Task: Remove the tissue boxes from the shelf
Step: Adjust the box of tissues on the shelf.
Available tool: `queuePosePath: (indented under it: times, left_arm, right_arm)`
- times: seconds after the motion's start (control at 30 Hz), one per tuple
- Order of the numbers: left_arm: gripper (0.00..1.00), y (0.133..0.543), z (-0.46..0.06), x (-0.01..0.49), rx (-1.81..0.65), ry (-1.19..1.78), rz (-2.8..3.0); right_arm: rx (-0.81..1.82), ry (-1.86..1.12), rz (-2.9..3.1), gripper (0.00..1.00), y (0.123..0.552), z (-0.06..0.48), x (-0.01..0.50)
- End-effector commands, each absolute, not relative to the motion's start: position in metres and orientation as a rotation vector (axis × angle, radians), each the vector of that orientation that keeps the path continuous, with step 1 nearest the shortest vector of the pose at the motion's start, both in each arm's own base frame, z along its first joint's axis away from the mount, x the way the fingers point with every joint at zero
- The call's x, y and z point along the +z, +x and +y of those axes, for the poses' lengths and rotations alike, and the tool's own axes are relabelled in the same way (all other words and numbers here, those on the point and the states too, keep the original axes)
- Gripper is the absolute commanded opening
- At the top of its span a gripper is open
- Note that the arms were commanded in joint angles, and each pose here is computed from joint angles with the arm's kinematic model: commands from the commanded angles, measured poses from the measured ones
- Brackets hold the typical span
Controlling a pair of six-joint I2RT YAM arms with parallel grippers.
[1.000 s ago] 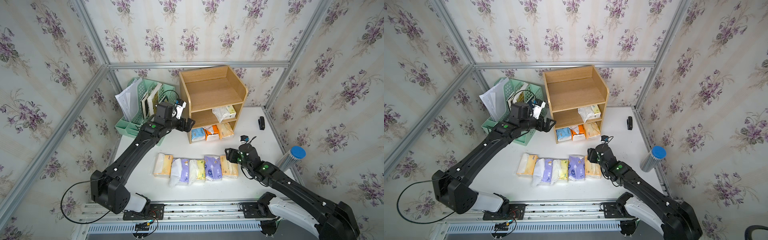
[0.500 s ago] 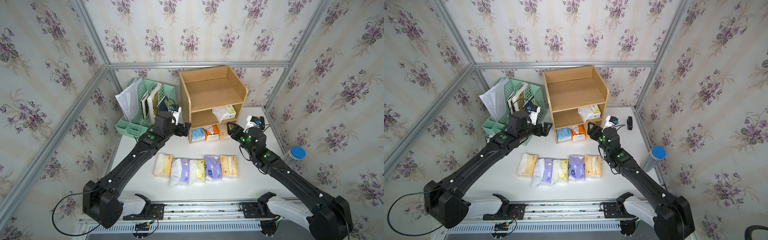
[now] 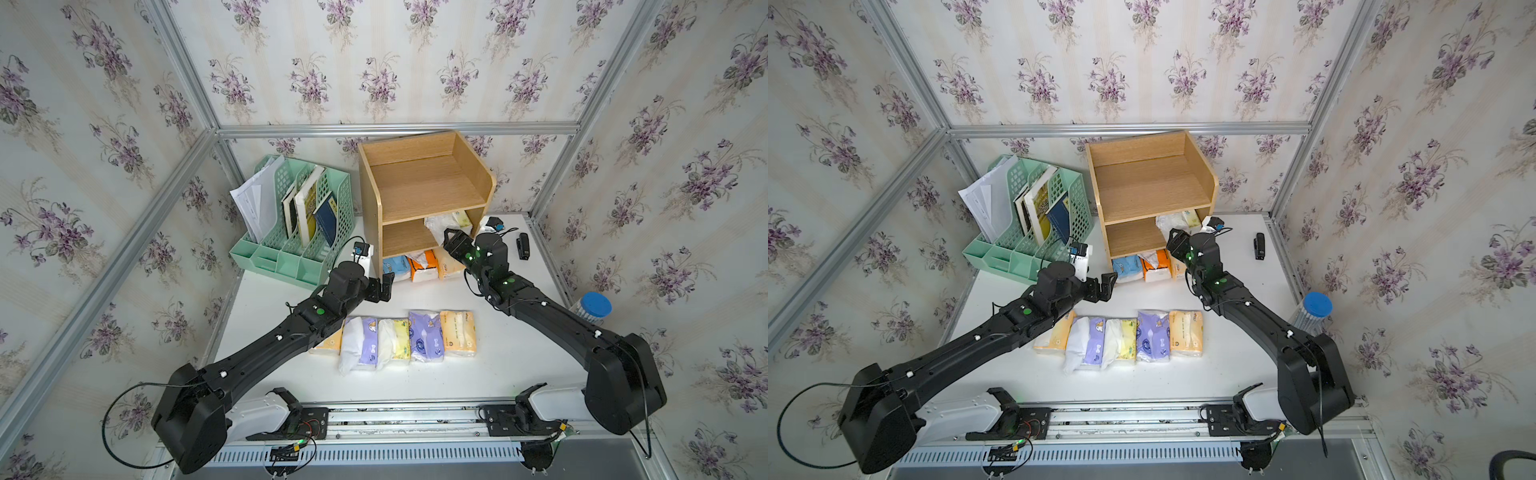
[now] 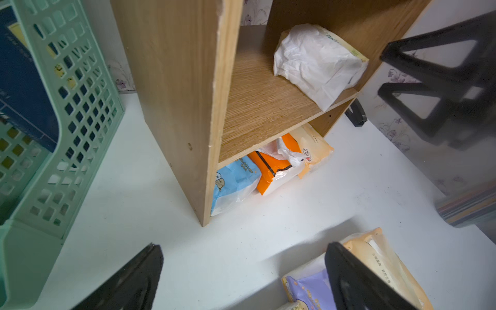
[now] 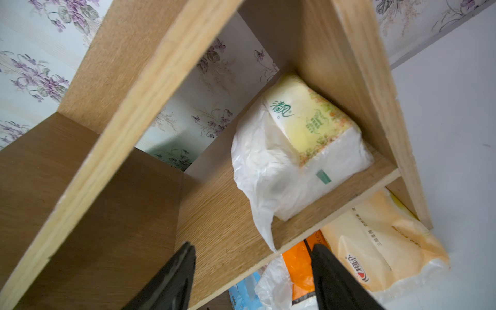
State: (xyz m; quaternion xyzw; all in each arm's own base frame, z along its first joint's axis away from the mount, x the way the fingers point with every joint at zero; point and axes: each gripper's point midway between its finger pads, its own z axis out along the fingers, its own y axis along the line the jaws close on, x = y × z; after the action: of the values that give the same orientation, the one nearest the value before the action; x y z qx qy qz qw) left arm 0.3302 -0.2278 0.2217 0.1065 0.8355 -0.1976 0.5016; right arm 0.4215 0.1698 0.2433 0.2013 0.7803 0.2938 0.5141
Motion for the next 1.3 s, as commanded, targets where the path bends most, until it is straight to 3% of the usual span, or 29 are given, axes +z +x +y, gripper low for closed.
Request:
queuePosePath:
  times: [0.0, 0.33, 0.5, 0.8, 0.97, 1.27]
  left_arm:
    - [0.99, 0.335, -0.239, 0.235, -0.525, 0.278, 1.966]
    - [0.99, 0.325, -0.246, 0.232, -0.554, 0.349, 1.979]
    - [0.99, 0.322, -0.254, 0.226, -0.559, 0.408, 2.023]
    - [0.99, 0.317, -0.246, 0.222, -0.533, 0.390, 2.037]
    - [0.99, 0.316, -0.240, 0.226, -0.519, 0.365, 2.044]
    - [0.99, 0.316, -0.245, 0.237, -0.543, 0.338, 2.047]
  right_arm:
    - [0.689, 0.512, 1.830, 0.73, 0.435, 0.164, 0.251]
    - [0.631, 0.523, 1.864, 0.73, 0.467, 0.166, 0.232]
    - [0.603, 0.544, 1.874, 0.67, 0.478, 0.166, 0.219]
    - [0.585, 0.500, 1.915, 0.31, 0.482, 0.172, 0.210]
    - [0.626, 0.476, 1.933, 0.16, 0.466, 0.174, 0.211]
    - [0.706, 0.408, 1.983, 0.09, 0.433, 0.193, 0.212]
